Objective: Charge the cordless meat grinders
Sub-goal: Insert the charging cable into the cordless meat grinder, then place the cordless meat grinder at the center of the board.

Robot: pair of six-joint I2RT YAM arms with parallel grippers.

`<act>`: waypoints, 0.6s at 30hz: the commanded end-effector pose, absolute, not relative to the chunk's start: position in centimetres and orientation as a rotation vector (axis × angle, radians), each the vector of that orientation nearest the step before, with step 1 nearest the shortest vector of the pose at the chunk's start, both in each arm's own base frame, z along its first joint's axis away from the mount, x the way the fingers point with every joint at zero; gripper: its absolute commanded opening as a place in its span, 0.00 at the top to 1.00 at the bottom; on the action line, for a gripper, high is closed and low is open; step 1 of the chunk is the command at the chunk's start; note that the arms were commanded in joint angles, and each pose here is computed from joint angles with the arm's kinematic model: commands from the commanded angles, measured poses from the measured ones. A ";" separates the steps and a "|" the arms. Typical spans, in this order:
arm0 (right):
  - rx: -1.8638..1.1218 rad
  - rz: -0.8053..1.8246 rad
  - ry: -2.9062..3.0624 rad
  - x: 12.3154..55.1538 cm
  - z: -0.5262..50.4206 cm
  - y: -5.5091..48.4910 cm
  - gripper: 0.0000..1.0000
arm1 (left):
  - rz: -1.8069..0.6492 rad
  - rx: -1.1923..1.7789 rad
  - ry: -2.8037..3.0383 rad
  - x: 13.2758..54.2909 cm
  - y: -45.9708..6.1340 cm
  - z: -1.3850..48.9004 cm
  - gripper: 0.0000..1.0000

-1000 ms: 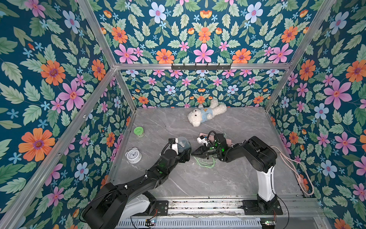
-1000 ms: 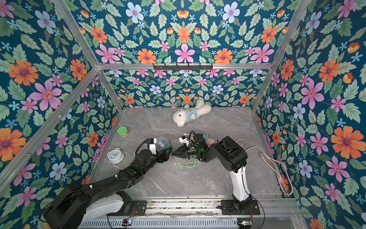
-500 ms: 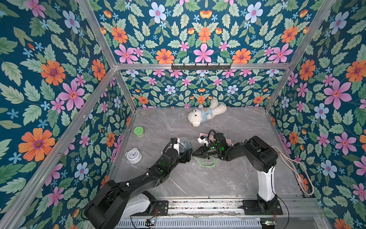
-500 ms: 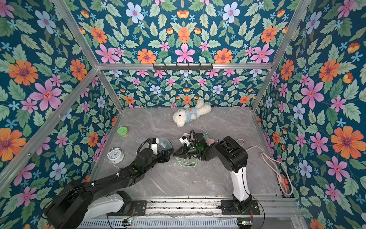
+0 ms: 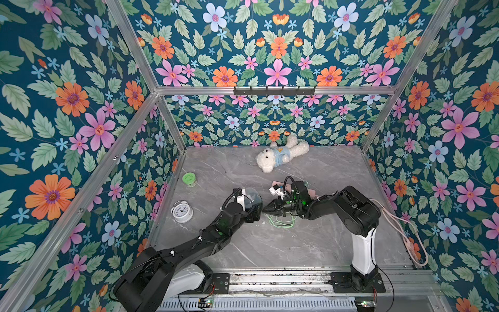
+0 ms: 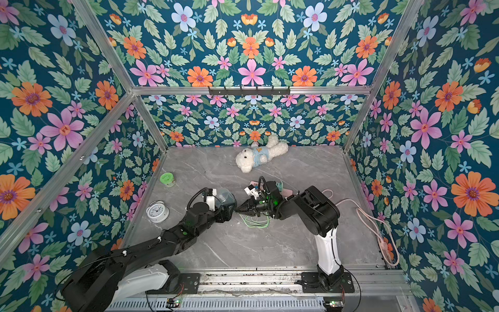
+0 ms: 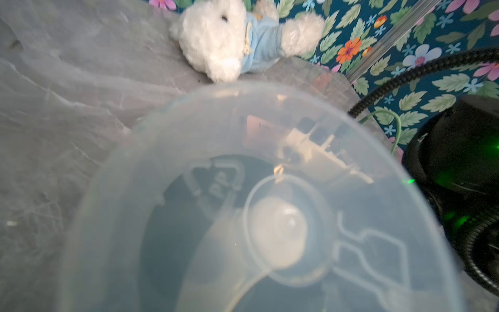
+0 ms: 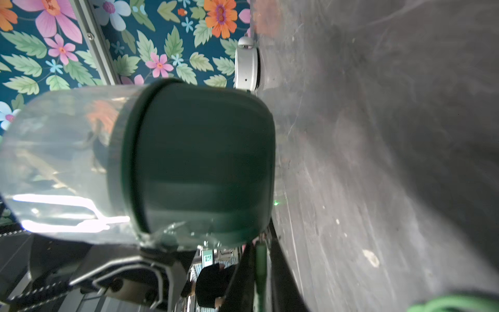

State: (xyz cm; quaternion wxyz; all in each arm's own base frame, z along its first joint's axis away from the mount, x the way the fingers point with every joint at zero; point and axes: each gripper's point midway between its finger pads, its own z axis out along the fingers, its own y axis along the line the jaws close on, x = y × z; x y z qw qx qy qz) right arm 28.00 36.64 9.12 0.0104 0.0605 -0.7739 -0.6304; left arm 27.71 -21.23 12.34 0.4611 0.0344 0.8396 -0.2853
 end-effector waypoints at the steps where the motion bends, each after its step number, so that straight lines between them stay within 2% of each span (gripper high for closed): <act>1: 0.226 -1.996 -2.525 28.9 9.8 36.3 0.73 | -0.775 0.129 2.089 26.9 -22.5 12.6 0.25; 9: 0.205 -1.945 -2.589 28.4 9.4 34.4 0.65 | -0.656 0.105 2.158 27.3 -21.2 11.2 0.23; 18: 0.193 -1.856 -2.724 28.2 9.5 31.4 0.66 | -0.392 0.036 2.197 27.5 -18.8 8.6 0.21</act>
